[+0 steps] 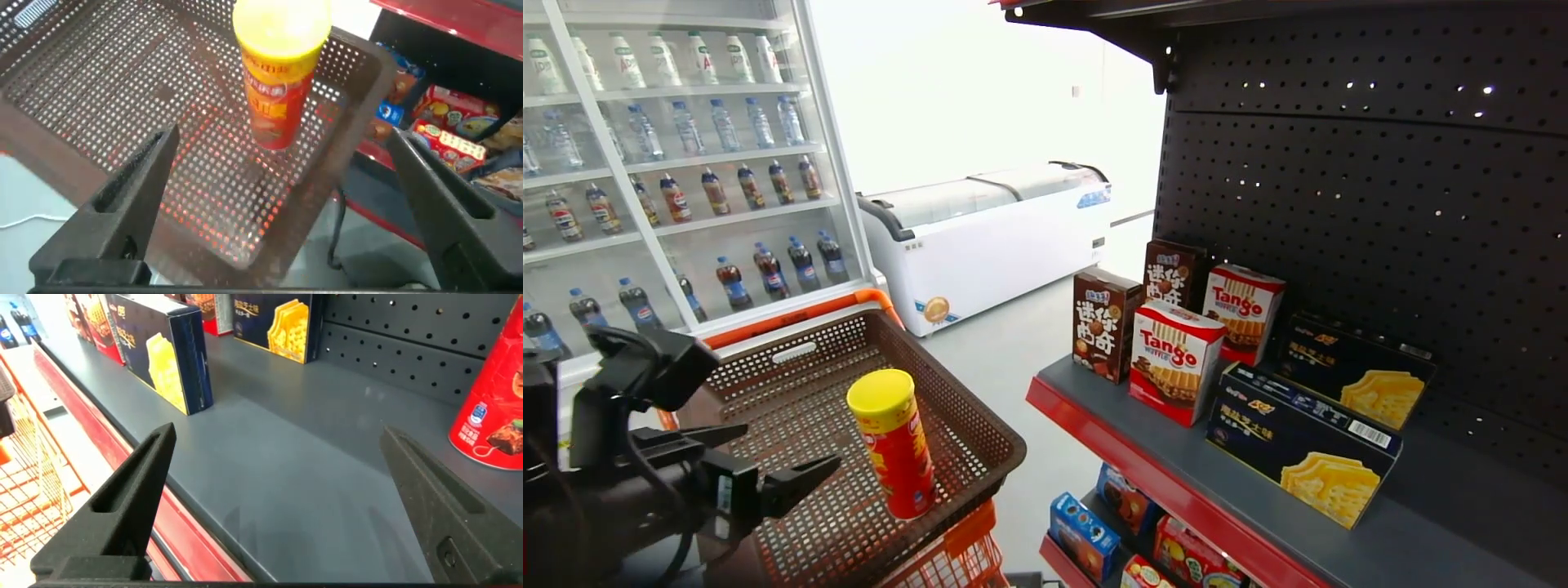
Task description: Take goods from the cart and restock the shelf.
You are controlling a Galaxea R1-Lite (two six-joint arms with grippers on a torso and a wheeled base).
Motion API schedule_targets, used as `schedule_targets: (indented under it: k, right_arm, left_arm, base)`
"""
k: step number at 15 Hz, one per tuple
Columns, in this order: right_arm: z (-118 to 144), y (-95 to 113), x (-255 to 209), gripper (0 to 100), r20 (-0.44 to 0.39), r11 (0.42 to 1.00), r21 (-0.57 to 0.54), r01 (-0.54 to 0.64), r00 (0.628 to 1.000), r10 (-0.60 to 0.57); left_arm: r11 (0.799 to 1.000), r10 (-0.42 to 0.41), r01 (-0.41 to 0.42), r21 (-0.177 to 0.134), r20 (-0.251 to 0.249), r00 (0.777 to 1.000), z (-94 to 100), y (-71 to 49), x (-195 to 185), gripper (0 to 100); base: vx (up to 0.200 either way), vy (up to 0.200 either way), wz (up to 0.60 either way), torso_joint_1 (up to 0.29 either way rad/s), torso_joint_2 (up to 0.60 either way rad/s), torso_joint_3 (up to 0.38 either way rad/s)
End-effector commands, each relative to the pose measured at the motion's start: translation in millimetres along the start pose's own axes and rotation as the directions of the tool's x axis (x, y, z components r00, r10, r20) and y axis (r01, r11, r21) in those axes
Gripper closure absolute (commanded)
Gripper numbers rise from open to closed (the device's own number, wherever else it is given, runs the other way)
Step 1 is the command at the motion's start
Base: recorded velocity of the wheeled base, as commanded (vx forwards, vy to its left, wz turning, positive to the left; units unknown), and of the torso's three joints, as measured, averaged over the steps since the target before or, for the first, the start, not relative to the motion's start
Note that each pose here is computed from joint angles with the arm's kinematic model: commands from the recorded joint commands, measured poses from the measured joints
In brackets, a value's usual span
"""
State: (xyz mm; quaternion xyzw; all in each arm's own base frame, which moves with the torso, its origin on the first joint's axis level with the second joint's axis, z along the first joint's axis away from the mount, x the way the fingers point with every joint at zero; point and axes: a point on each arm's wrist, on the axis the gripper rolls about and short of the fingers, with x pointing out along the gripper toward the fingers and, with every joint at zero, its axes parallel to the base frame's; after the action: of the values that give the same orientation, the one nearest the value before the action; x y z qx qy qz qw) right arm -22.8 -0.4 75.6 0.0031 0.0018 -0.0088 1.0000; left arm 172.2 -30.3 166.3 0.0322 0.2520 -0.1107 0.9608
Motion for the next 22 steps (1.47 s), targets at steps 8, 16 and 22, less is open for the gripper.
schedule_targets:
  k: [8,16,22]
  right_arm:
    - [0.0,0.0,0.0,0,0.001,1.000,0.000,-0.001,1.000,0.001]
    - [0.0,0.0,0.1,0,-0.001,1.000,0.000,-0.001,1.000,0.001]
    - [0.0,0.0,0.0,0,0.001,1.000,0.000,0.001,1.000,-0.001]
  left_arm:
    - [1.000,0.011,-0.008,0.028,-0.135,0.991,-36.0,-8.8,105.9,0]
    - [1.000,0.006,-0.004,0.025,-0.098,0.995,-60.8,-11.8,139.5,0]
    - [1.000,0.002,-0.002,0.009,-0.055,0.998,-63.1,-13.2,153.9,0]
  base:
    - [0.000,0.000,0.00,0.000,0.00,0.000]
    - [0.000,0.000,0.00,0.000,0.00,0.000]
    - [0.000,0.000,0.00,0.000,0.00,0.000]
